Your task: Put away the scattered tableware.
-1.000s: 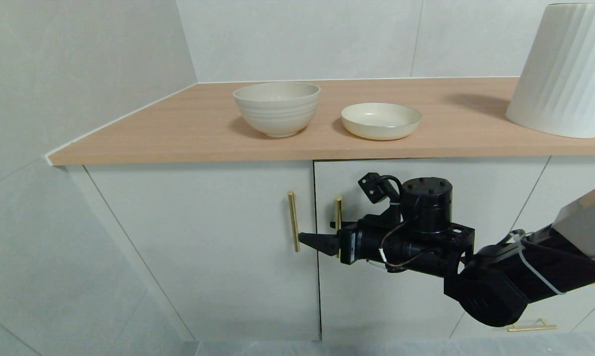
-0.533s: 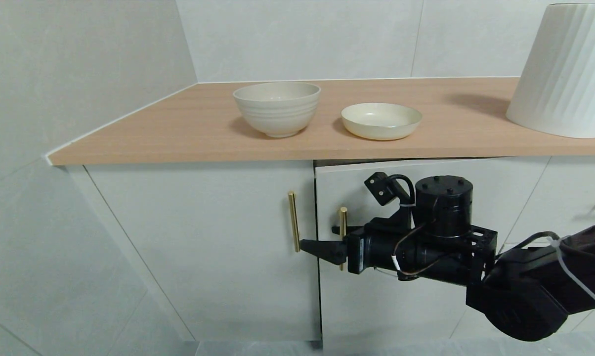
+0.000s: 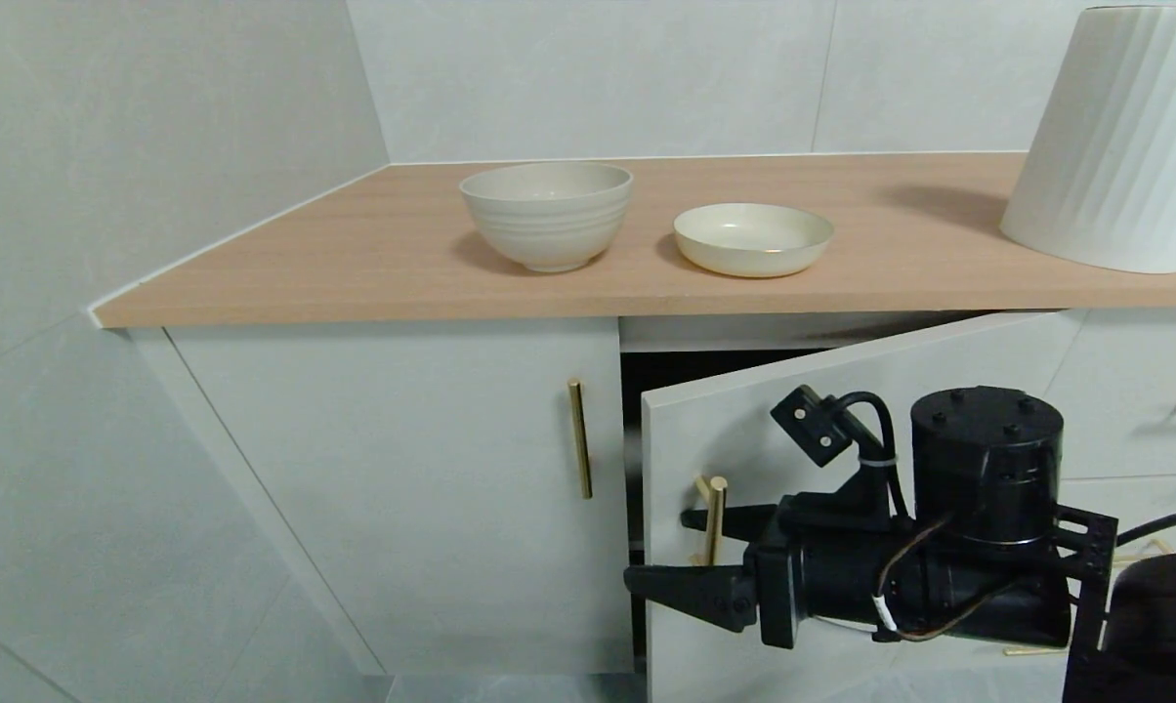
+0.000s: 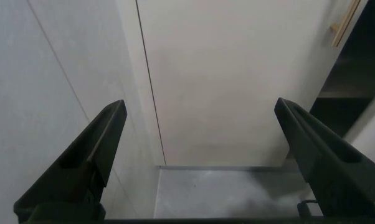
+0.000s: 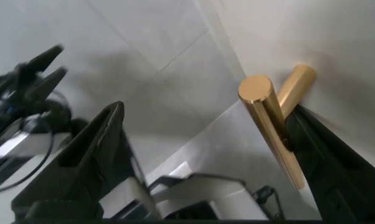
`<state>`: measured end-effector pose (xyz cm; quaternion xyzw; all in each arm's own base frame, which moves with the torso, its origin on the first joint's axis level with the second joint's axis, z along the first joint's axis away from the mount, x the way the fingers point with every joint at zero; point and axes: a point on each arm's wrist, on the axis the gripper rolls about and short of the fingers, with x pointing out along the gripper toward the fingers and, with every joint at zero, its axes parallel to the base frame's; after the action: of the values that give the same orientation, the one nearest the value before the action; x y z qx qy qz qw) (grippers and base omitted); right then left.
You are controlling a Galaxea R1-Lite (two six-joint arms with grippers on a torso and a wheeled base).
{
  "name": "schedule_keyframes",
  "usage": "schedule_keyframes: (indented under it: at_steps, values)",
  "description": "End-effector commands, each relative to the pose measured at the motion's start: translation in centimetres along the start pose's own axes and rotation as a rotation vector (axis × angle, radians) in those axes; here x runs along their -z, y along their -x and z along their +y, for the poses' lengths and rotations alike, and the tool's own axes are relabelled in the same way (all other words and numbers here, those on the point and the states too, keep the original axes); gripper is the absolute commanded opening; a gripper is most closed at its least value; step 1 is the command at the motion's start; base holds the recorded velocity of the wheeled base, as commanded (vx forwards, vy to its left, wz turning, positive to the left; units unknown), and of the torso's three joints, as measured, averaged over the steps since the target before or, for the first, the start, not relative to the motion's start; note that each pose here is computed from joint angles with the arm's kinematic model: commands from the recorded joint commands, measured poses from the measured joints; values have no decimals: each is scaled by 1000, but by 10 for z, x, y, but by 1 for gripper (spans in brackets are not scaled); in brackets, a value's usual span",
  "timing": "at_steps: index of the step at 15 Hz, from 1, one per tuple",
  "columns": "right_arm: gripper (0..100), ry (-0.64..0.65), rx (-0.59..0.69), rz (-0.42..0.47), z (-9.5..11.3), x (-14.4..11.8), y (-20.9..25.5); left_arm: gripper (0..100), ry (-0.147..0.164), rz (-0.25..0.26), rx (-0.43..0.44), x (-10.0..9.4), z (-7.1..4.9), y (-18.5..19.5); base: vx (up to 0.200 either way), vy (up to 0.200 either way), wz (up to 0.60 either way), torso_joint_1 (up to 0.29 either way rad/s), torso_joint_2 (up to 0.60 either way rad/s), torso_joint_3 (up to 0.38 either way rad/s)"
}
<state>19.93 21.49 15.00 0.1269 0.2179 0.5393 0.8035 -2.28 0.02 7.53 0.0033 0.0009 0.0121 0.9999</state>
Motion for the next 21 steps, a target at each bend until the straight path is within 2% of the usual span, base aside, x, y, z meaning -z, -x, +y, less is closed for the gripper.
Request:
schedule_keyframes:
  at_steps: [1,4,5,6,7,8,9,11,13,14,15,17,18,19,21]
  values:
    - [100,0,-10,-9,6,-1,9,100,-6,0,0,0,0,0,0,0,0,0,0,0]
    - [100,3,-13,-18,8,-3,12,100,-4,-20,26,-5,-1,1,0,0,0,0,0,0]
    - [100,5,-16,-20,9,-3,13,100,2,-82,76,-25,-1,8,0,0,0,0,0,0]
    - [100,5,-16,-20,9,-3,13,100,3,-83,79,-25,-2,8,0,0,0,0,0,0]
    - [100,3,-19,-12,10,-1,13,100,-1,-90,159,-58,-3,17,0,0,0,0,0,0]
    - [100,4,-27,-3,12,1,12,100,-2,-67,196,-78,-4,18,0,0,0,0,0,0]
    - [100,3,-36,11,15,5,11,100,1,-30,237,-99,-4,14,0,0,0,0,0,0]
    - [100,3,-39,14,16,5,10,100,14,65,340,-142,-7,-18,0,0,0,0,0,0]
    - [100,5,-41,10,16,5,11,100,43,159,362,-167,-8,-56,0,0,0,0,0,0]
    - [100,7,-43,6,17,4,12,100,61,223,376,-174,-9,-85,0,0,0,0,0,0]
    - [100,7,-43,6,17,4,12,100,64,242,390,-175,-11,-95,0,0,0,0,0,0]
    - [100,11,-45,0,18,2,13,100,102,345,500,-166,-29,-150,0,0,0,0,0,0]
    - [100,11,-45,0,18,2,13,100,105,358,517,-163,-33,-155,0,0,0,0,0,0]
    - [100,13,-47,-4,19,2,14,100,136,420,579,-150,-48,-172,0,0,0,0,0,0]
    - [100,14,-48,-4,20,2,14,100,159,479,622,-135,-62,-185,0,0,0,0,0,0]
